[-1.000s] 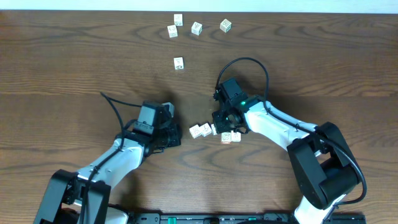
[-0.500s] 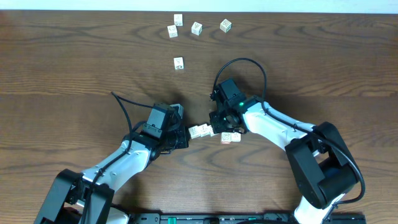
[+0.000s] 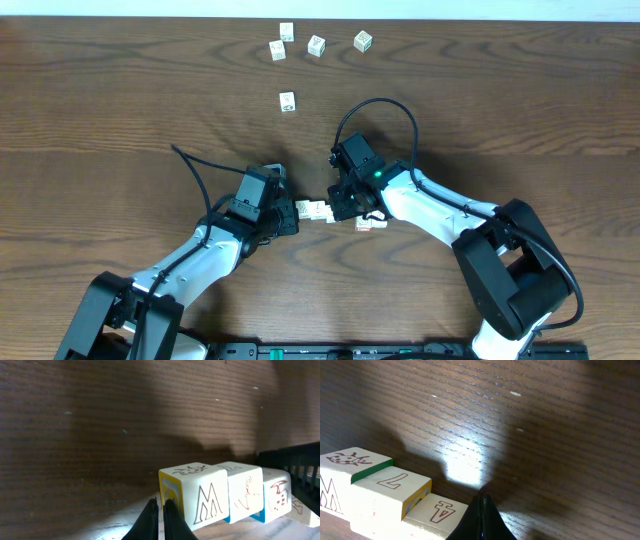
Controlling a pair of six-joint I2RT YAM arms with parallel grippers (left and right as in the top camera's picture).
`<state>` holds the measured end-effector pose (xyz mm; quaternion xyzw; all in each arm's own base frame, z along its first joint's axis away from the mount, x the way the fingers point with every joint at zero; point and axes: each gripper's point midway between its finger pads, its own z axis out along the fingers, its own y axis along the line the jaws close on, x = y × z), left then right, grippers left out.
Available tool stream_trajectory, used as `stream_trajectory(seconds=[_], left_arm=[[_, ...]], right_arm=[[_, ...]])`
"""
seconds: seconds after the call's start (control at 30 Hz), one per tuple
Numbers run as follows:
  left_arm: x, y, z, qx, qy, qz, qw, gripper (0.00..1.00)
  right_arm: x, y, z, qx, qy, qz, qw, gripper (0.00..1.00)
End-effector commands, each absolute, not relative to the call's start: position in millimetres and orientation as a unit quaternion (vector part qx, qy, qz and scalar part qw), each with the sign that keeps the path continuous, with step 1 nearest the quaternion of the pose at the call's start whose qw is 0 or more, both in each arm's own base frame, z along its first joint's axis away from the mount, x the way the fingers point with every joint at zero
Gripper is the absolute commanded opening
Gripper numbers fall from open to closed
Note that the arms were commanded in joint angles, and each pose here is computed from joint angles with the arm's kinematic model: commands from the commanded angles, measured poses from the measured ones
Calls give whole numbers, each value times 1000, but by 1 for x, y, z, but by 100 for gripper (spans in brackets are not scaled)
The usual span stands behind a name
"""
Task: Lift 5 blocks
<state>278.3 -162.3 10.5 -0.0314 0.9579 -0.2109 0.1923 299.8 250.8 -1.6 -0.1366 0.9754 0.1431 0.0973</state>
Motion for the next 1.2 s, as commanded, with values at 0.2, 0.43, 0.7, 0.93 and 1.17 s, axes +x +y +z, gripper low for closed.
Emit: stream_trajectory(seconds=[0.2, 0.43, 0.7, 0.93, 1.17], left_arm=[[282, -155, 12, -41, 958, -192, 207, 7], [274, -151, 7, -43, 963, -183, 191, 8], [272, -134, 0, -48, 971, -133, 193, 7], [272, -133, 0, -47, 971, -132, 193, 7], [272, -133, 0, -47, 971, -132, 193, 7]], right_arm=[[303, 240, -10, -114, 983, 99, 107, 1], [316, 226, -8, -101, 984, 93, 116, 1], [334, 210, 43, -87, 978, 94, 165, 1], [337, 183, 91, -65, 972, 87, 208, 1], [313, 146, 69, -43, 988, 34, 145, 1]])
